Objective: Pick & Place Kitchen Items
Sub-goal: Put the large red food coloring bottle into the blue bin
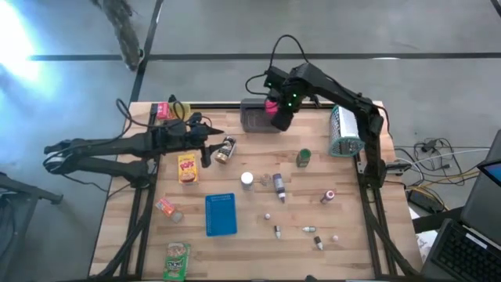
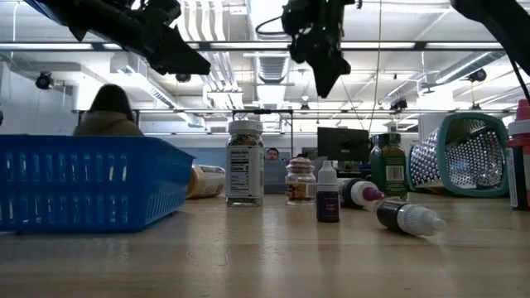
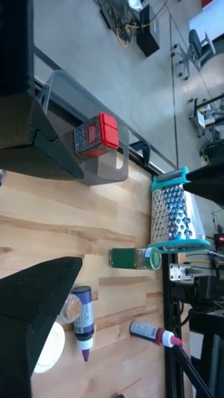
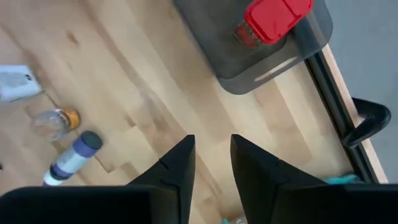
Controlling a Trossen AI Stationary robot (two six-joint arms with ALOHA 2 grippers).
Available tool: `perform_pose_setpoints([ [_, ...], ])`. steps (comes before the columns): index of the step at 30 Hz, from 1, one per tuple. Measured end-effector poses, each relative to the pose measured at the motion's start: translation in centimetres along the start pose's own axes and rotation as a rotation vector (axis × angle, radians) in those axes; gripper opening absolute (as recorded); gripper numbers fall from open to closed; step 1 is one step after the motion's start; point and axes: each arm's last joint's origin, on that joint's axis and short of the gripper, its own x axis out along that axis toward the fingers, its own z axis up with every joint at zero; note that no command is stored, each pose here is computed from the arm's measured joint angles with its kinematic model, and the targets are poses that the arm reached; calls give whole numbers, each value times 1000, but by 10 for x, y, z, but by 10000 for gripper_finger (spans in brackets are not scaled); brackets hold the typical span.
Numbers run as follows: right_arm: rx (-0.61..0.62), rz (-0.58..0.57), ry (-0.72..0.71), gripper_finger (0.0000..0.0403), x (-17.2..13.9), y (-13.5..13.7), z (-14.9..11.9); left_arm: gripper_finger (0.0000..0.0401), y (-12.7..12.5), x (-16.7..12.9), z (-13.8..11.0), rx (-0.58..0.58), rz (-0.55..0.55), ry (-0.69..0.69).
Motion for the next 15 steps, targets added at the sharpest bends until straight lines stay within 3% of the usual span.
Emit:
perform_pose_setpoints([
  [15, -75, 44, -179, 56, -73, 28, -50, 218, 0, -2, 1, -14, 5, -6],
])
